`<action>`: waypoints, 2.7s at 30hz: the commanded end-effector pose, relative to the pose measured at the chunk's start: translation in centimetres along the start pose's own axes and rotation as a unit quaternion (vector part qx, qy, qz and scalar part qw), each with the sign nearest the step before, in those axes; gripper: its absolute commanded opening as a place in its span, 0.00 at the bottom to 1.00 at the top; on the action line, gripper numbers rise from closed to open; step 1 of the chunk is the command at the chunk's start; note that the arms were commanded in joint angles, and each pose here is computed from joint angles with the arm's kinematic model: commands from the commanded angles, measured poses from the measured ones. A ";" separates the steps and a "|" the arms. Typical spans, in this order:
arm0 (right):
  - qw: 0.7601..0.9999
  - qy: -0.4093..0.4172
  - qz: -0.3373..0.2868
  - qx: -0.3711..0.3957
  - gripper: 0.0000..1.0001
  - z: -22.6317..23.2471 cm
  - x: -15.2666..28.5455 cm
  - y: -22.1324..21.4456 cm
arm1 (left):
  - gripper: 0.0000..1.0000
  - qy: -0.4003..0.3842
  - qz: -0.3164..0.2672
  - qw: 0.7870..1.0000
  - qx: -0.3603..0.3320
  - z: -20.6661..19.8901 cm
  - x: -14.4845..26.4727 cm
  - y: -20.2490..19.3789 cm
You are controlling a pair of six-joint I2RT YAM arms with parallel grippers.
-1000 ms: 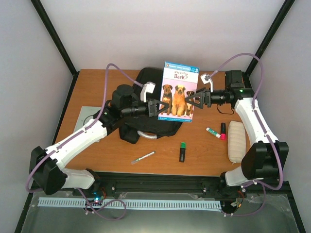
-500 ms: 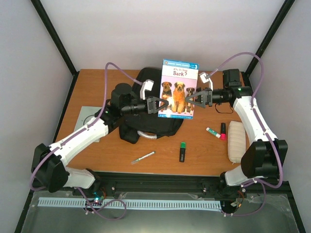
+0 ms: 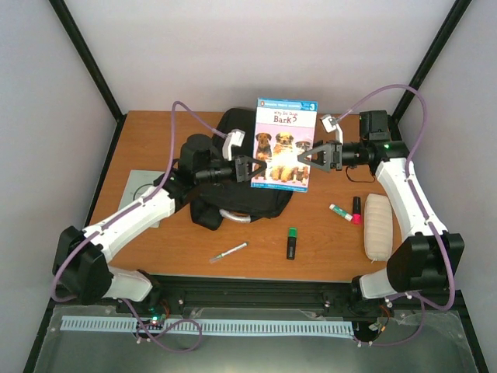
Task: Pack the student bag
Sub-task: Pick up the book from the center of the board, then adjust the student bag at the center of the board.
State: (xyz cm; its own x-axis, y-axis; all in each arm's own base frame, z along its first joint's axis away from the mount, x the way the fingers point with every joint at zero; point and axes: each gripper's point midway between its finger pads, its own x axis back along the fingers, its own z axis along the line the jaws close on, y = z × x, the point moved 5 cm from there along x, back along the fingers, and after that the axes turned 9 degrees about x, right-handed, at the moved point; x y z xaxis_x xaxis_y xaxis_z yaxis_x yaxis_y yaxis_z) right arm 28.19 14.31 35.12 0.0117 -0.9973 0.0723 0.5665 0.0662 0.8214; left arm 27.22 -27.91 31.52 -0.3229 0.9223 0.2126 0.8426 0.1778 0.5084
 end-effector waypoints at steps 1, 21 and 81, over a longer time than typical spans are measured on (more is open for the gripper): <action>1.000 -0.001 -0.001 0.024 0.75 1.2 -0.2 0.5 | 0.01 -0.007 0.011 1.000 -0.012 0.3 -0.5 0.1; 0.991 -0.124 -0.002 0.044 0.03 -1.7 0.2 0.9 | 0.54 0.033 0.028 0.999 -0.009 2.6 -1.5 -0.6; 0.936 -0.333 0.038 0.113 0.03 -7.1 5.6 -9.1 | 0.85 0.336 0.137 0.917 0.164 17.7 1.4 -8.0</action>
State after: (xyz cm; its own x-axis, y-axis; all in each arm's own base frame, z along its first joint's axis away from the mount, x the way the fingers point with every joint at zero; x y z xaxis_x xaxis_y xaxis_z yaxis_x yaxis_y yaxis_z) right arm 28.47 8.35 22.61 -0.4727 -0.7578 0.4497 0.4696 0.2152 0.8563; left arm 28.10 -23.21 11.65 -0.1911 0.6509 0.7347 0.9750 0.2123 0.0655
